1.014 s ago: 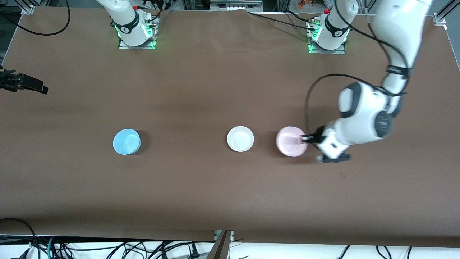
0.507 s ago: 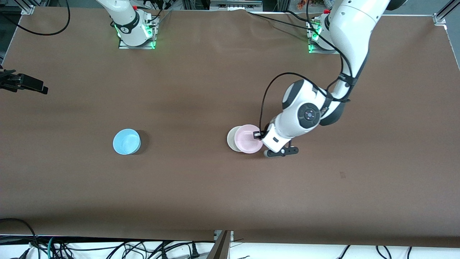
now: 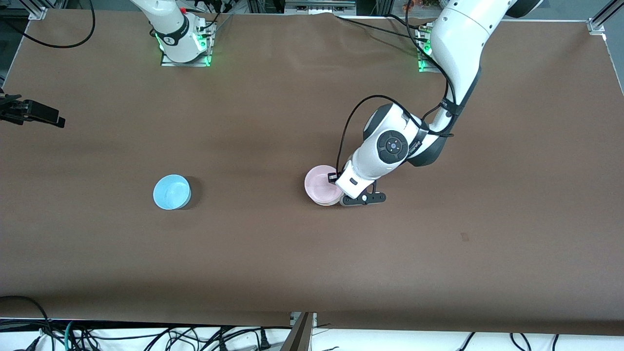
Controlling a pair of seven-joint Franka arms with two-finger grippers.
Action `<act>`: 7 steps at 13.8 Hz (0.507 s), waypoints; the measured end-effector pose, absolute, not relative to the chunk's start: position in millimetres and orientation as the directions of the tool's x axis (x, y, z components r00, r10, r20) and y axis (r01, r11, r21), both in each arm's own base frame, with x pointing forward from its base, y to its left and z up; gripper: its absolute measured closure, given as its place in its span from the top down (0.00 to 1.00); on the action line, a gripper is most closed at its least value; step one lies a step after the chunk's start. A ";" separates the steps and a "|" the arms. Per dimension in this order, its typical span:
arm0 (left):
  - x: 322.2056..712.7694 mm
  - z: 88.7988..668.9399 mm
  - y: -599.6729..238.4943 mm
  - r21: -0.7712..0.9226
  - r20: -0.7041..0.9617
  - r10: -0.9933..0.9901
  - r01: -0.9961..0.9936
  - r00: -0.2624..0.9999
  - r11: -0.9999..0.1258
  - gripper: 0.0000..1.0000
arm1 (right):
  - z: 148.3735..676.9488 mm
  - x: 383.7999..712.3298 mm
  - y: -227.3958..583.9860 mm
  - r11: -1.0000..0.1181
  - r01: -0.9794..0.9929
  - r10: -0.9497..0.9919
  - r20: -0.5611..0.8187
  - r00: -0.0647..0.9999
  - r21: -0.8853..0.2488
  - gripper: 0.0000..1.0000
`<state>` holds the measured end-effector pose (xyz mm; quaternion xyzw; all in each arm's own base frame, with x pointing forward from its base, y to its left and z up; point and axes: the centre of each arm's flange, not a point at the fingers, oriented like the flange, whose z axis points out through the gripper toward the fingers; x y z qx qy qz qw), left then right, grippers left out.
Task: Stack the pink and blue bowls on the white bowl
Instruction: 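Lower the pink bowl into the white bowl and open the left gripper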
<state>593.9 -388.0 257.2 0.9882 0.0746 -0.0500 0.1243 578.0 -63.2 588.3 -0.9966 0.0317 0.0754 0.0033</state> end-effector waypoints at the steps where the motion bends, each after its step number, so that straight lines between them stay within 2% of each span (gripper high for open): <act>1: 591.9 255.5 -389.4 0.236 -0.120 0.132 0.157 0.984 -0.959 0.03 | 588.3 578.0 -63.2 -0.998 -0.064 -0.063 -0.151 0.987 -0.002 1.00; 7: 583.3 245.4 -390.8 0.218 -0.133 0.120 0.147 0.984 -0.965 0.03 | 588.3 578.0 -63.2 -0.998 -0.064 -0.063 -0.151 0.987 -0.002 1.00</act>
